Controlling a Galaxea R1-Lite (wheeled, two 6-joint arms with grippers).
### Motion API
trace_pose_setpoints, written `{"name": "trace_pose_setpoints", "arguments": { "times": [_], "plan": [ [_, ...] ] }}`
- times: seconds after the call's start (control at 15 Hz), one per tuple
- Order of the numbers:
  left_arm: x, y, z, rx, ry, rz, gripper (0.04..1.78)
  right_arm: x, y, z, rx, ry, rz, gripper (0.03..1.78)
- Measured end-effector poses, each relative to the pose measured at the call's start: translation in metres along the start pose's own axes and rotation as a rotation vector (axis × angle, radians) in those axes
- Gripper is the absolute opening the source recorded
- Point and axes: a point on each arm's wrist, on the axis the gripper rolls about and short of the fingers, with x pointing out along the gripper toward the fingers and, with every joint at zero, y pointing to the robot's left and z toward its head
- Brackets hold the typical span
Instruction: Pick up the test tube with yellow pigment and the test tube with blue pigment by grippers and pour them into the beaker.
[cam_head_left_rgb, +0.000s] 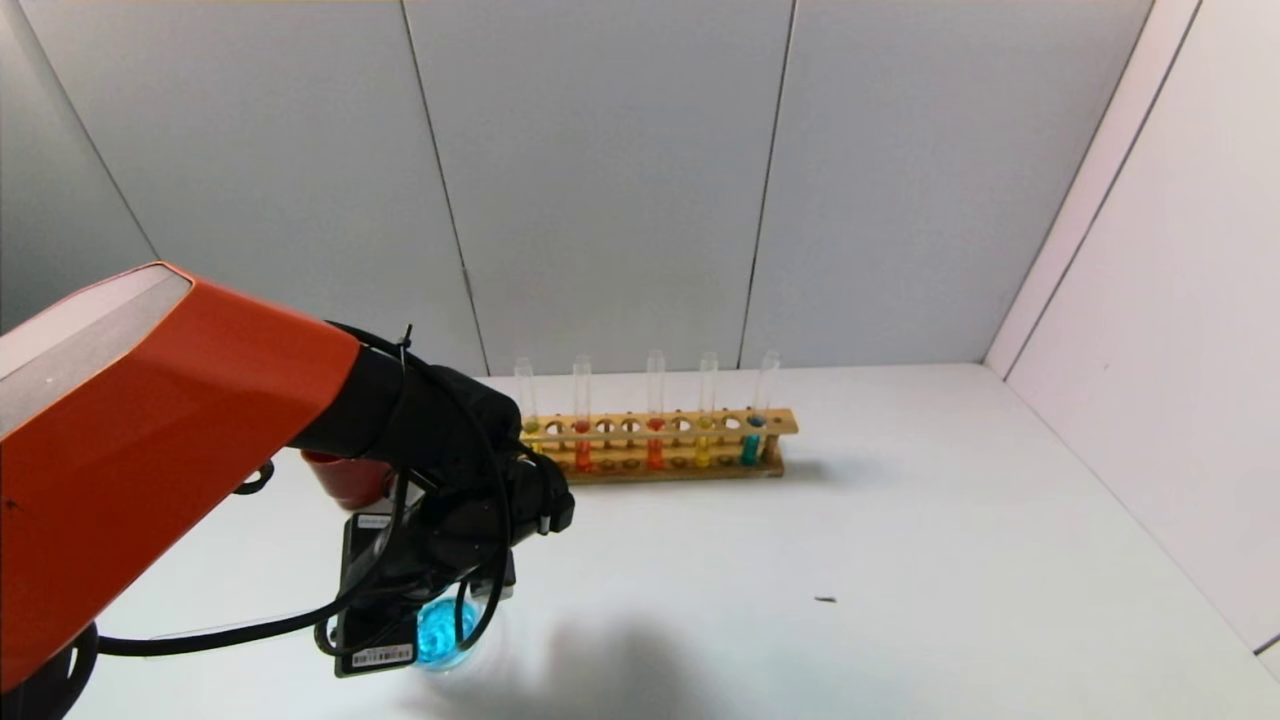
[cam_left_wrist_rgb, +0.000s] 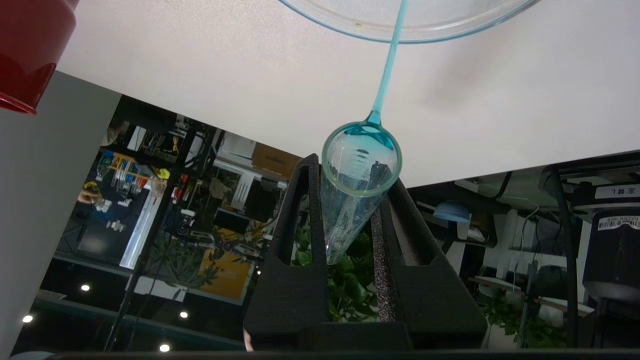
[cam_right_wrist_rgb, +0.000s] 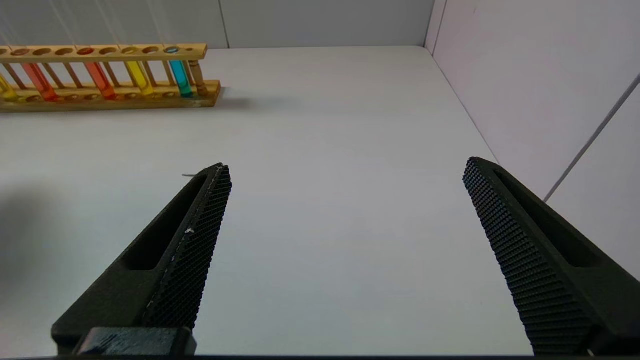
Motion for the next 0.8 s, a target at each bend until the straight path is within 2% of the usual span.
{"name": "trace_pose_setpoints", "arguments": {
  "times": [0.8],
  "plan": [
    [-0.017,0.006,0.010,0.085,0.069,-0.019,0.31,0.000,0.000,0.000,0.000,0.000,0.000,1.70]
  ]
}}
